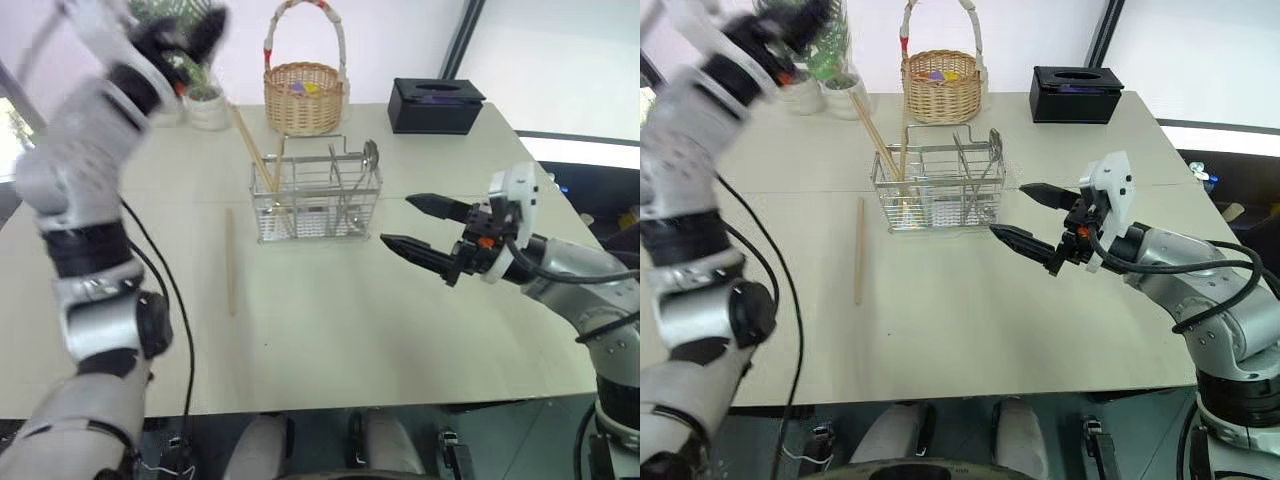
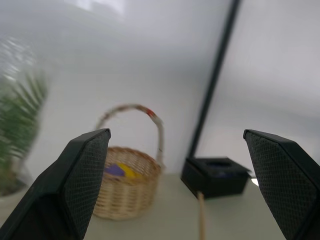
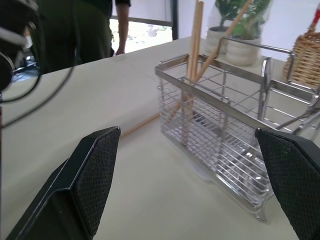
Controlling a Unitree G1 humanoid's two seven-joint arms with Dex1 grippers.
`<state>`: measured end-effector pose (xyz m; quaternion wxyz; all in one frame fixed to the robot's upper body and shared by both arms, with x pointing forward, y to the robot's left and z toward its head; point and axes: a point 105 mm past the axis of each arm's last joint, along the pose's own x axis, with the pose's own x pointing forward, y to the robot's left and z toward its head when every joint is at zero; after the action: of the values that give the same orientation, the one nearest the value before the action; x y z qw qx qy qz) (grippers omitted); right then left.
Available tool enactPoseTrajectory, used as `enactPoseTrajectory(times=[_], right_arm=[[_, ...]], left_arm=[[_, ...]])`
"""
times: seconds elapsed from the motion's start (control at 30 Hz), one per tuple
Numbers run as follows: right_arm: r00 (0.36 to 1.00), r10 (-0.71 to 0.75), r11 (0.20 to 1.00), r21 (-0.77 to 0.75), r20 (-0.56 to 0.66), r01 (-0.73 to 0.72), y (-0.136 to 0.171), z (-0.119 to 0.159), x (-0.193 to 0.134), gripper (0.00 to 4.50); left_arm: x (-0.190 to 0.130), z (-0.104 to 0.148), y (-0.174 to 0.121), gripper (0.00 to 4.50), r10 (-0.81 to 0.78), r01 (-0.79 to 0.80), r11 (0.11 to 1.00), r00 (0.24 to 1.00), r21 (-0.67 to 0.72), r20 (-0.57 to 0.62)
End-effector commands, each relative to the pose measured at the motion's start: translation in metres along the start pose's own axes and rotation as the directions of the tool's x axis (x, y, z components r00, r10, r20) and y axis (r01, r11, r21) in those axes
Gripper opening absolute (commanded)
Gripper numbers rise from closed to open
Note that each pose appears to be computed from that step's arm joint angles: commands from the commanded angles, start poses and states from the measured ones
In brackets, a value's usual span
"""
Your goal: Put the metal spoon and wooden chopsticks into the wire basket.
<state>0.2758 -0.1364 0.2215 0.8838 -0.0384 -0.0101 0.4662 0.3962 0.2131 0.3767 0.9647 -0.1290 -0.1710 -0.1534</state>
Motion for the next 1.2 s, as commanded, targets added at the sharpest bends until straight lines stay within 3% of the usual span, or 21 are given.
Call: enactPoseTrajectory(times=[0.03, 0.1, 0.23, 0.4, 0.83, 1.03, 1.13, 1.2], right_arm=[[0.999, 0.017, 0.999, -0.039, 0.036, -0.016, 0.003, 0.009, 0.003, 4.50], [0.999, 0.024, 0.999, -0.041, 0.032, -0.023, 0.004, 0.007, 0.004, 4.50], [0.999, 0.034, 0.999, -0.041, 0.026, -0.033, 0.004, 0.004, 0.004, 4.50], [0.999, 0.039, 0.998, -0.041, 0.027, -0.037, 0.004, 0.005, 0.007, 4.50], [0.999, 0.024, 0.999, -0.026, 0.038, -0.023, 0.009, 0.000, 0.005, 4.50], [0.999, 0.017, 0.999, -0.028, 0.045, -0.016, 0.009, 0.001, 0.004, 4.50], [0.999, 0.014, 1.000, -0.027, 0.051, -0.012, 0.010, 0.001, 0.004, 4.50], [0.998, 0.009, 1.000, -0.026, 0.055, -0.008, 0.009, 0.001, 0.004, 4.50]], left_arm=[[0.000, -0.022, 0.038, 4.49, 0.211, -0.192, 0.972, 0.966, 0.134, -0.152], [-0.006, -0.051, 0.051, 4.49, 0.288, -0.224, 0.947, 0.909, 0.230, -0.300], [-0.029, -0.121, 0.055, 4.49, 0.333, -0.223, 0.941, 0.736, 0.253, -0.589], [-0.050, -0.173, 0.051, 4.49, 0.324, -0.260, 0.943, 0.582, 0.207, -0.746], [-0.069, -0.234, 0.034, 4.49, 0.236, -0.228, 0.962, 0.413, 0.151, -0.880], [-0.069, -0.246, 0.031, 4.49, 0.212, -0.222, 0.966, 0.385, 0.133, -0.898], [-0.069, -0.250, 0.033, 3.69, 0.213, -0.228, 0.965, 0.378, 0.132, -0.901], [-0.069, -0.251, 0.034, 2.72, 0.216, -0.231, 0.964, 0.373, 0.135, -0.902]])
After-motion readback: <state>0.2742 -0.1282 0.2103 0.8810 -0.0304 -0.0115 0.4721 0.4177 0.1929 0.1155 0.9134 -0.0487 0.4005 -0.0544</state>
